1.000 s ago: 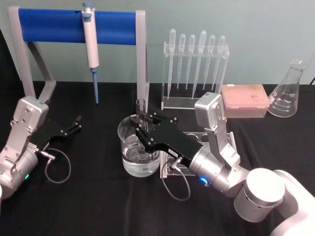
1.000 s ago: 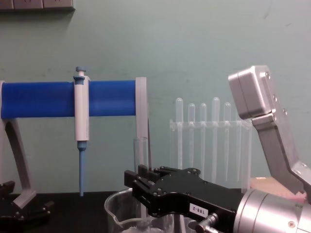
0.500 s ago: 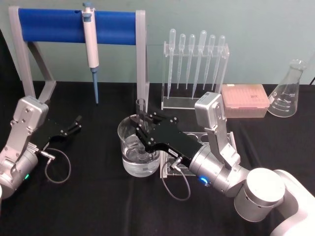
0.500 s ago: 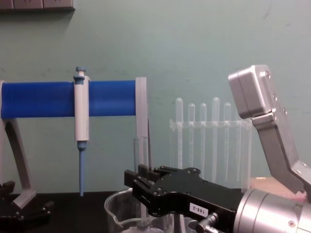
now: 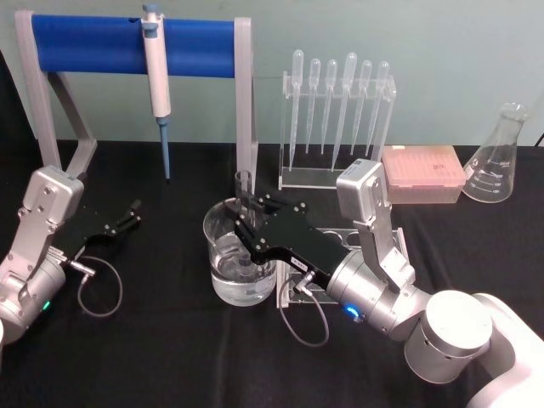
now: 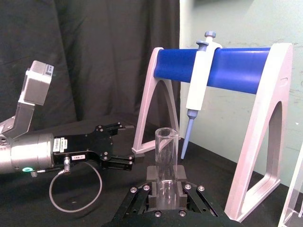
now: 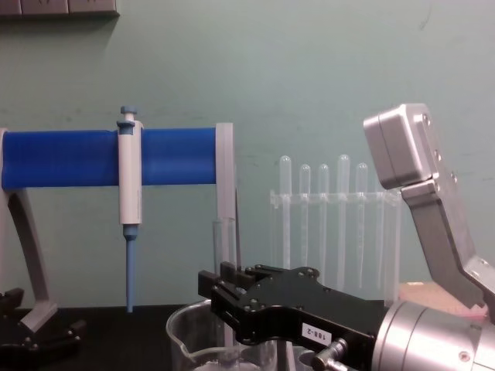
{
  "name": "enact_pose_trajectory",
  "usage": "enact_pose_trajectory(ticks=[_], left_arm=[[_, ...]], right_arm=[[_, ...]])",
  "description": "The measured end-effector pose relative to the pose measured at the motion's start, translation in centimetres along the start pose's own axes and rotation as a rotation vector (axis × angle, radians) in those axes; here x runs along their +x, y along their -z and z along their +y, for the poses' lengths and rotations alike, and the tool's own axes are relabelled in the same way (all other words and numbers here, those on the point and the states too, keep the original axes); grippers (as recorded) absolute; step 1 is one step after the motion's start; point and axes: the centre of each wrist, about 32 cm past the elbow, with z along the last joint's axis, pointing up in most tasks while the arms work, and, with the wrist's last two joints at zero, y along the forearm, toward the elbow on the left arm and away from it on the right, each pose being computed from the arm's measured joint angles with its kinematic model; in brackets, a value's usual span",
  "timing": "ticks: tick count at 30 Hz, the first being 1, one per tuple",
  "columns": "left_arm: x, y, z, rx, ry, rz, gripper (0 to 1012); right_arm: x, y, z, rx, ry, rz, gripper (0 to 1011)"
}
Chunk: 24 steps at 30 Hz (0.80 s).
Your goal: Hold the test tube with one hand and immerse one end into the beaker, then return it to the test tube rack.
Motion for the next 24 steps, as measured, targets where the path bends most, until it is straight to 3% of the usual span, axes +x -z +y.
enact_pose_trajectory(ticks=[24], left_arm=[[0.0,0.0,0.0,0.0,0.0,0.0,1000]], right_arm=[[0.0,0.0,0.0,0.0,0.0,0.0,226]])
